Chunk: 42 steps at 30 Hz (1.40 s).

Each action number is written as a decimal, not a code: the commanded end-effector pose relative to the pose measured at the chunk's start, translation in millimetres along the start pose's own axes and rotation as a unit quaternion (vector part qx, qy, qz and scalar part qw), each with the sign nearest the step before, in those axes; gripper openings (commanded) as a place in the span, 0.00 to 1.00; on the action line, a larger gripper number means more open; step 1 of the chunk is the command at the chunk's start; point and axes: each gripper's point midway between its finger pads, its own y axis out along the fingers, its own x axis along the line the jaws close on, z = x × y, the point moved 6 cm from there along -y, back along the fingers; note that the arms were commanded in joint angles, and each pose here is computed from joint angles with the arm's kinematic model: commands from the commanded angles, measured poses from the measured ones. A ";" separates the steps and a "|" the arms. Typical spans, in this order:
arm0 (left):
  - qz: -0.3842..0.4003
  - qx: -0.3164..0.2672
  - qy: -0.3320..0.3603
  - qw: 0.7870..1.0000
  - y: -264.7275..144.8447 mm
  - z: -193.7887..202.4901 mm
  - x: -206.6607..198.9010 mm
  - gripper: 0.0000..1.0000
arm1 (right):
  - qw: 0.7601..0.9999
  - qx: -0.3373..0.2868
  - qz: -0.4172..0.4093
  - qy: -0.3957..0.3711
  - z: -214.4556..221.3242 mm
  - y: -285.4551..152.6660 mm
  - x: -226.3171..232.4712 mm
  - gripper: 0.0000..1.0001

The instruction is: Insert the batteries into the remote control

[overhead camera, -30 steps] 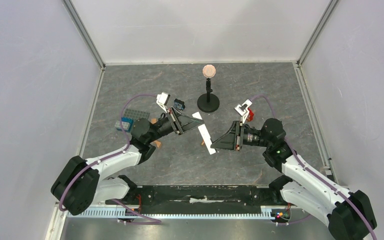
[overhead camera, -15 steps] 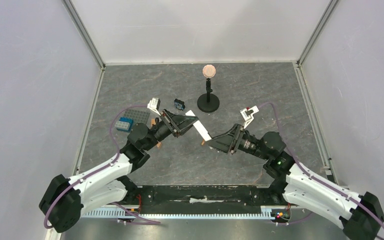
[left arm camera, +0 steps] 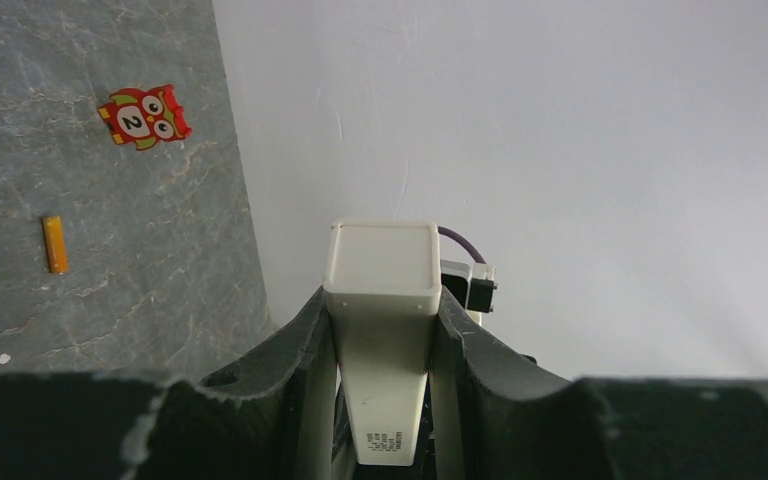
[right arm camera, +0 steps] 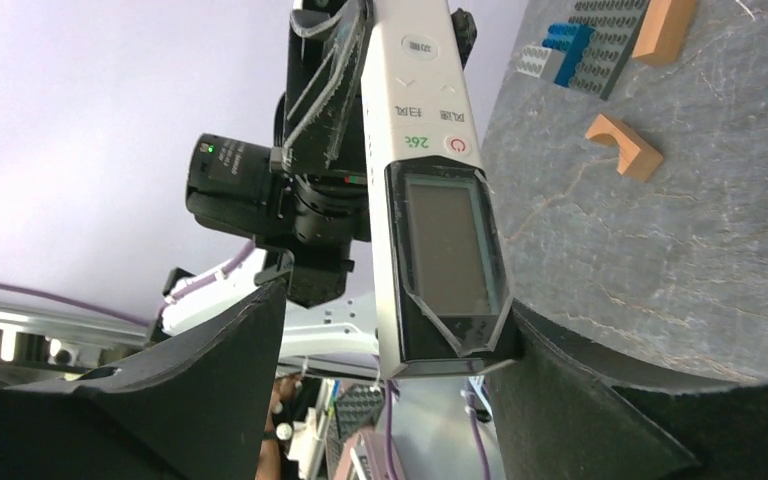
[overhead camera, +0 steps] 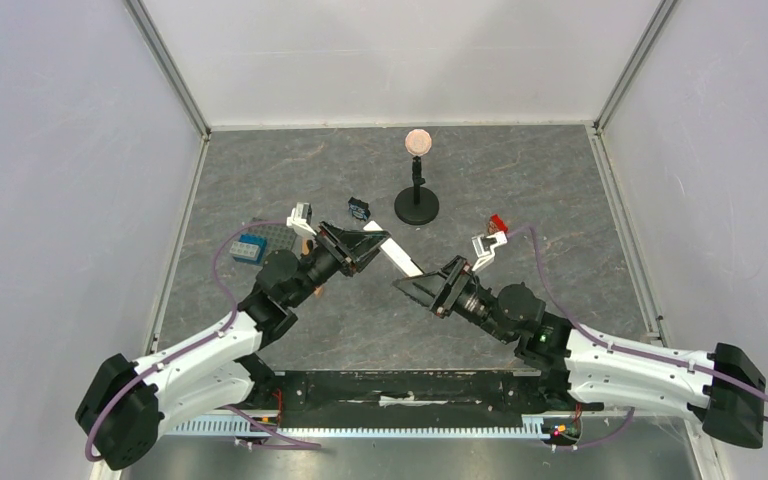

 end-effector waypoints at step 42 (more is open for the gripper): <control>-0.185 0.027 0.417 0.889 -80.8 -33.1 -5.1 0.76 | 0.884 0.087 0.201 -0.412 -71.8 -30.3 15.6 0.00</control>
